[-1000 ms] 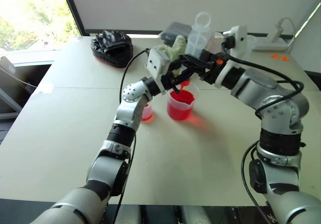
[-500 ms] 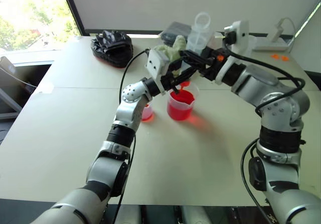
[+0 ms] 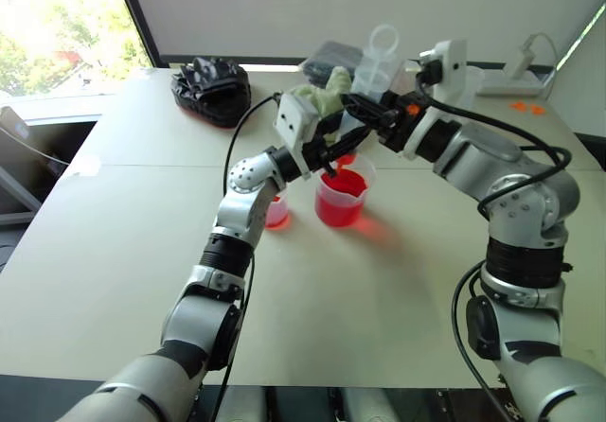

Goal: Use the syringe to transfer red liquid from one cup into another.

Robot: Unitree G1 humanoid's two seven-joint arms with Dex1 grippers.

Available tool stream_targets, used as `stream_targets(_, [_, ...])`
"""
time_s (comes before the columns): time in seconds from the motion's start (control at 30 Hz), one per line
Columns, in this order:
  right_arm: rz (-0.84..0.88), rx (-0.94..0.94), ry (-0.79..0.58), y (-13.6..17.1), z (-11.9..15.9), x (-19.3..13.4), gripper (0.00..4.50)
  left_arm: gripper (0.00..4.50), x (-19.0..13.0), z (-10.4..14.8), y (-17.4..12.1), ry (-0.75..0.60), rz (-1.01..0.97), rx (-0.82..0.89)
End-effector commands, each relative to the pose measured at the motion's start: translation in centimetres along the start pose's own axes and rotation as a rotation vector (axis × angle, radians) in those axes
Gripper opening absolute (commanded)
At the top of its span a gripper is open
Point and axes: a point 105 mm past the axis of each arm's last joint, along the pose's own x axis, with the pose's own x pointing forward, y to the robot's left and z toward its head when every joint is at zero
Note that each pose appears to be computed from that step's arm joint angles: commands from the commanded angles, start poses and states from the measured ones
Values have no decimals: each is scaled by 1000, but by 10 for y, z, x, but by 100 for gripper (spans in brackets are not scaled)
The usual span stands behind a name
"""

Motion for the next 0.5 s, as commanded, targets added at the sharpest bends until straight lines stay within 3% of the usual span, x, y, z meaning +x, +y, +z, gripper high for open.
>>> stream_targets(0.03, [27, -53, -46, 7, 15, 0, 168, 135, 2, 20, -1, -47, -32, 17])
stream_targets(0.3, [35, -69, -40, 6, 14, 0, 168, 135, 1, 21, 2, -8, -61, -16])
stream_targets(0.47, [40, -70, -43, 8, 15, 1, 168, 391, 1, 20, 1, 8, -69, 11])
stream_targets(0.5, [41, -71, -43, 8, 15, 1, 168, 391, 0, 20, 0, 9, -77, 15])
